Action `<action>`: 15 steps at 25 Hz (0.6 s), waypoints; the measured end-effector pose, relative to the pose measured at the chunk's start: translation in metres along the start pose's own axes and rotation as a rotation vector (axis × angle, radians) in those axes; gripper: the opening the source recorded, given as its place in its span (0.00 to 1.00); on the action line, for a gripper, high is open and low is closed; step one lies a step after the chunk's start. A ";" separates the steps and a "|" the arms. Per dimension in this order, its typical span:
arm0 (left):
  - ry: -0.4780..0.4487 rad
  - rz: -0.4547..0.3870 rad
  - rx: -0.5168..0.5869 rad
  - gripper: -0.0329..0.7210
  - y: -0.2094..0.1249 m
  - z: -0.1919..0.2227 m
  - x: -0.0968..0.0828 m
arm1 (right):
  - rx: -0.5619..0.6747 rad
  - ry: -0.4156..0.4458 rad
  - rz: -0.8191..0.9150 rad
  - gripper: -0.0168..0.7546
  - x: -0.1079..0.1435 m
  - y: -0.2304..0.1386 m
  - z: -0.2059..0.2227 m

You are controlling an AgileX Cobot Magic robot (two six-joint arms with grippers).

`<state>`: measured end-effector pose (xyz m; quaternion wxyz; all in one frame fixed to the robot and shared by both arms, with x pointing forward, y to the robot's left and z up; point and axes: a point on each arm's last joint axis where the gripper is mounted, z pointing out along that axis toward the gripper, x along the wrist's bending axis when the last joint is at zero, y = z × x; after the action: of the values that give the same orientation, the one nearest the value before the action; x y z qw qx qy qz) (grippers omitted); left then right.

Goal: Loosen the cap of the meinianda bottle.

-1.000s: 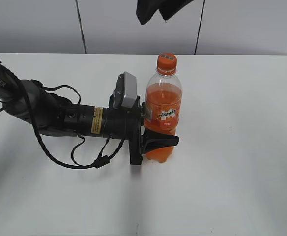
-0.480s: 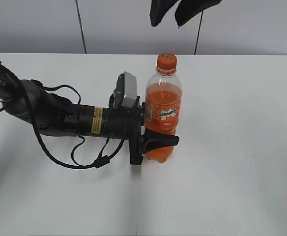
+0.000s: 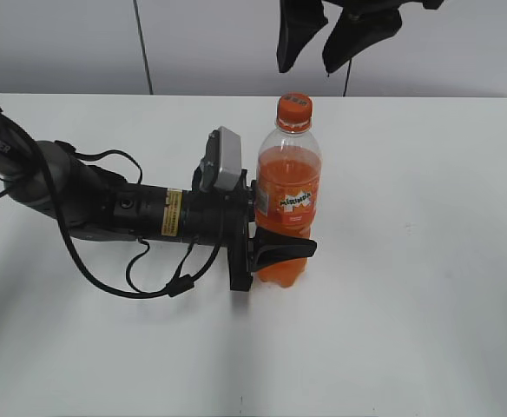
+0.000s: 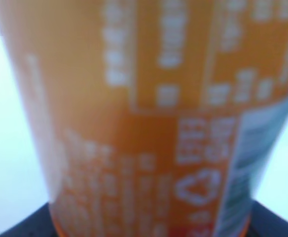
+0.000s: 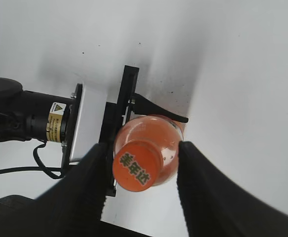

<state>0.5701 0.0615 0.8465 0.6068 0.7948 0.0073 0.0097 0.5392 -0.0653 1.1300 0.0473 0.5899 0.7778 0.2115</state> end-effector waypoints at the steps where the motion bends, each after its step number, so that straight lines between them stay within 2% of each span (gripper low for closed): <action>1: 0.000 0.000 0.000 0.55 0.000 0.000 0.000 | 0.001 0.001 0.002 0.48 0.000 0.000 0.000; 15: 0.000 -0.001 0.000 0.55 0.000 0.000 0.000 | 0.050 0.029 0.025 0.48 0.004 0.000 0.015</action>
<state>0.5700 0.0612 0.8464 0.6066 0.7949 0.0078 0.0096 0.5425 -0.0574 1.1167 0.0186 0.5976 0.7759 0.2010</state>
